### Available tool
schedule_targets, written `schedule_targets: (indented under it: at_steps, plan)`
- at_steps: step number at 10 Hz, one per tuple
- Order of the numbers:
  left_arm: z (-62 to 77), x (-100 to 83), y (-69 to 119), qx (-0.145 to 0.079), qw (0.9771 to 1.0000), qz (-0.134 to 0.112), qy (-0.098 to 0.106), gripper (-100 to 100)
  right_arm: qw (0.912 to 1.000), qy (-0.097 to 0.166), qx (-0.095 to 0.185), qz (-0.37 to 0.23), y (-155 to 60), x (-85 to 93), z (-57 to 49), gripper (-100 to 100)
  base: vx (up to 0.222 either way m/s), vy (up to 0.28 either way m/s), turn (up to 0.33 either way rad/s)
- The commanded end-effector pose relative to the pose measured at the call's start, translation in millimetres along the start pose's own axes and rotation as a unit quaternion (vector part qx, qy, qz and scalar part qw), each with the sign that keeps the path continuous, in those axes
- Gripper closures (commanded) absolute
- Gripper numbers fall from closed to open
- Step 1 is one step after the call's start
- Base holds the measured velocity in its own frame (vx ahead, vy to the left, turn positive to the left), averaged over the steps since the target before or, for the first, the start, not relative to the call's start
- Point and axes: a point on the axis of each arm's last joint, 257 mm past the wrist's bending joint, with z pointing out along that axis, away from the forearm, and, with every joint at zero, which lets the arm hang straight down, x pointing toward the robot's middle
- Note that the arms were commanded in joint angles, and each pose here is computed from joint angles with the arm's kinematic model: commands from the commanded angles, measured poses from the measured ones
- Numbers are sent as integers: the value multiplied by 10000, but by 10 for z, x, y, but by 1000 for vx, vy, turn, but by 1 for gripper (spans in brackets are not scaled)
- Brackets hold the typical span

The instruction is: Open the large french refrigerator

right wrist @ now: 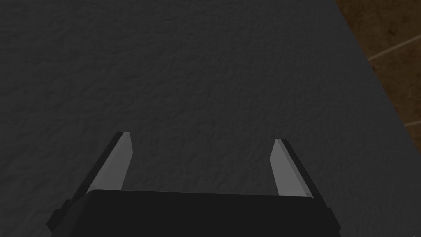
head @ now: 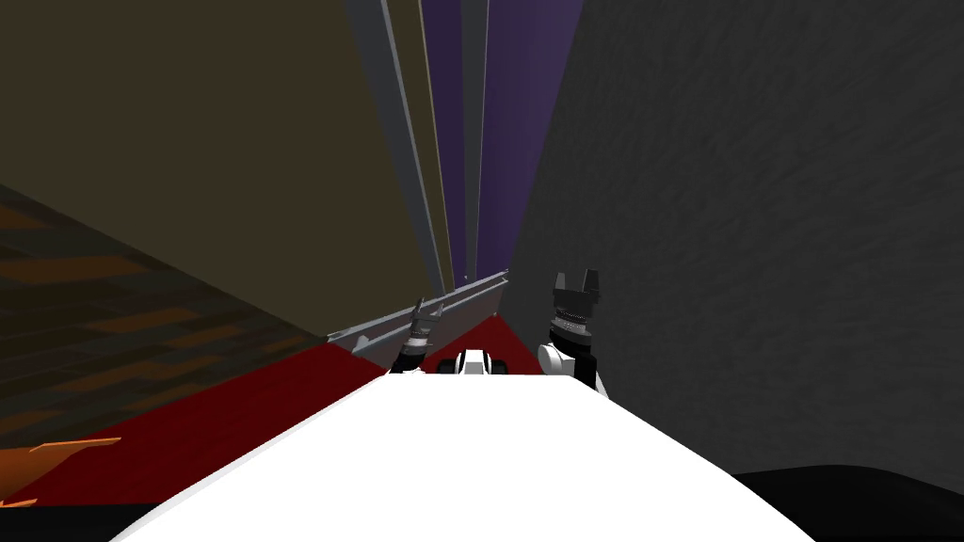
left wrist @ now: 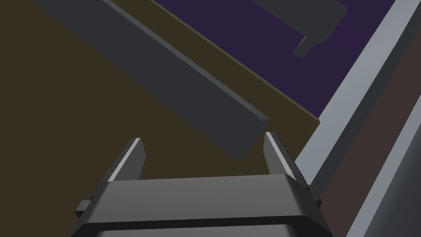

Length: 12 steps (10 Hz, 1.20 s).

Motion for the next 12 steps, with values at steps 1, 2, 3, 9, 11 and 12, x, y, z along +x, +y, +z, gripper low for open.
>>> schedule_targets:
  at_steps: [1,2,3,9,11,12]
  plan:
    - [-68,-18,46,0,10000,-4,-14,100,10000,0,0,0,0,0,0,0,-13,11,-13]
    - [-104,-25,70,4,10000,-6,-19,100,10000,0,0,0,0,0,0,0,-38,24,-18]
    - [-140,-32,93,7,10000,-8,-24,100,10000,0,0,0,0,0,0,0,-51,29,-13]
    - [-36,-365,-57,342,9976,273,-529,-100,10000,-1,0,0,0,0,-1,0,131,-74,102]
    - [45,-316,-90,300,9982,250,-464,-100,10000,0,0,0,1,0,0,0,68,-37,20]
    - [85,-308,-113,297,9982,252,-458,-100,10000,0,0,0,0,0,0,0,37,-13,27]
